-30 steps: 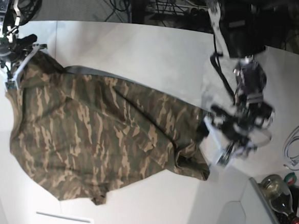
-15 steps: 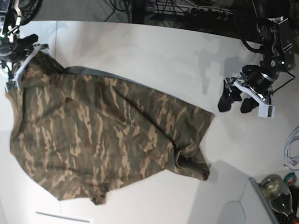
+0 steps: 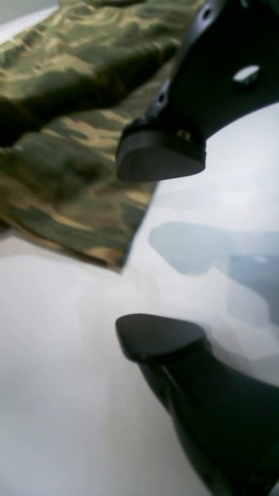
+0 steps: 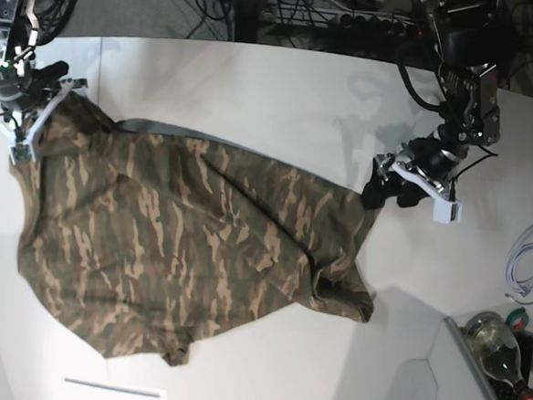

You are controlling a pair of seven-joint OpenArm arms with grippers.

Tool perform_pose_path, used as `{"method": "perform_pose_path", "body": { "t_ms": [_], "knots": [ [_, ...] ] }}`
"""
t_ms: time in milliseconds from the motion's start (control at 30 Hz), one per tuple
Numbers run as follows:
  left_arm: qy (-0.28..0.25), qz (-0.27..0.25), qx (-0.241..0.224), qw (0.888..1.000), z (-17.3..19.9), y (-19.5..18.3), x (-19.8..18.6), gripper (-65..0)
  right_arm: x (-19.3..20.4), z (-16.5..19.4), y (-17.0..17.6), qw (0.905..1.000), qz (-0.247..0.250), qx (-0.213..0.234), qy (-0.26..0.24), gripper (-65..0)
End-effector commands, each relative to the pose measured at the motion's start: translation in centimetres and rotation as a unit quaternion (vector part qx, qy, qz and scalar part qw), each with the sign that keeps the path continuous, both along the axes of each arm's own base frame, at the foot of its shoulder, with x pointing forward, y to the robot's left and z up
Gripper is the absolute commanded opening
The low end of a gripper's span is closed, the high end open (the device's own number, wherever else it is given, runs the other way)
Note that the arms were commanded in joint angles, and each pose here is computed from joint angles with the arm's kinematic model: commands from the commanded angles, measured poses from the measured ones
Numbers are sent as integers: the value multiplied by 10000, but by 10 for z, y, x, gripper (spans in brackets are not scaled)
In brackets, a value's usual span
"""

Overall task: Layout the t-shirt on the table in an organized manner, then fold the t-shirt properly
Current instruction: 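Open the left gripper and move it to a new spot on the shirt edge, then lift the shirt with both grippers and fling it out across the table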

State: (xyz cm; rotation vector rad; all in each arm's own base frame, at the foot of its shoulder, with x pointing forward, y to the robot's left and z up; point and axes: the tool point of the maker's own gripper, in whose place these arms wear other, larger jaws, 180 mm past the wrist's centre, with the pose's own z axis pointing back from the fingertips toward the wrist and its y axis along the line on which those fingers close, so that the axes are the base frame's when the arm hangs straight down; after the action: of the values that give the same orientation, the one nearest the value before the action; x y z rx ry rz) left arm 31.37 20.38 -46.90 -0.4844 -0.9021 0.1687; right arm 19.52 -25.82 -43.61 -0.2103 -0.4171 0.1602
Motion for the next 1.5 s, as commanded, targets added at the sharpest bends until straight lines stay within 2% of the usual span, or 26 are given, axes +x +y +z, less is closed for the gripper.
{"method": "perform_pose_path", "body": {
  "t_ms": [0, 167, 267, 400, 500, 633, 700, 867, 1067, 1133, 1300, 1467],
  "knots": [
    [-143, 0, -19, 9999, 9, 3, 12, -142, 8, 9, -4, 9998, 29, -66, -181, -650],
    [74, 280, -115, 9995, -2, 7, 24, -142, 8, 9, -4, 9998, 29, -66, -181, -650],
    [133, 84, -124, 9998, -5, -7, 24, -150, 8, 9, -4, 9998, 29, -66, -181, -650],
    [258, -384, -118, 9989, -13, -38, 20, -280, 8, 9, -4, 9998, 29, -66, -181, -650],
    [224, -254, -244, 9991, -12, -40, 21, -359, 8, 9, -4, 9998, 29, -66, -181, -650],
    [192, 57, -323, 9993, -10, -26, 22, -411, 8, 9, -4, 9998, 29, -66, -181, -650],
    [185, 123, -317, 9992, -9, -20, 22, -459, 8, 9, -4, 9998, 29, -66, -181, -650],
    [166, 145, -310, 9993, -8, -18, 23, -647, 8, 9, -4, 9998, 30, -65, -188, -650],
    [97, 71, -224, 9997, -2, -18, 24, -650, 6, 9, -3, 9998, 43, -57, -179, -650],
    [216, -78, -75, 9997, -2, -17, 12, -650, -1, 8, -2, 9999, 57, -69, -122, -650],
    [402, -410, 717, 9958, 17, 2, -17, -650, -28, 2, -3, 9998, 71, -101, 127, -650],
    [268, -571, 1277, 9898, 44, 10, -39, -650, -48, -8, 11, 9997, -6, 103, 206, -650]
  ]
}}
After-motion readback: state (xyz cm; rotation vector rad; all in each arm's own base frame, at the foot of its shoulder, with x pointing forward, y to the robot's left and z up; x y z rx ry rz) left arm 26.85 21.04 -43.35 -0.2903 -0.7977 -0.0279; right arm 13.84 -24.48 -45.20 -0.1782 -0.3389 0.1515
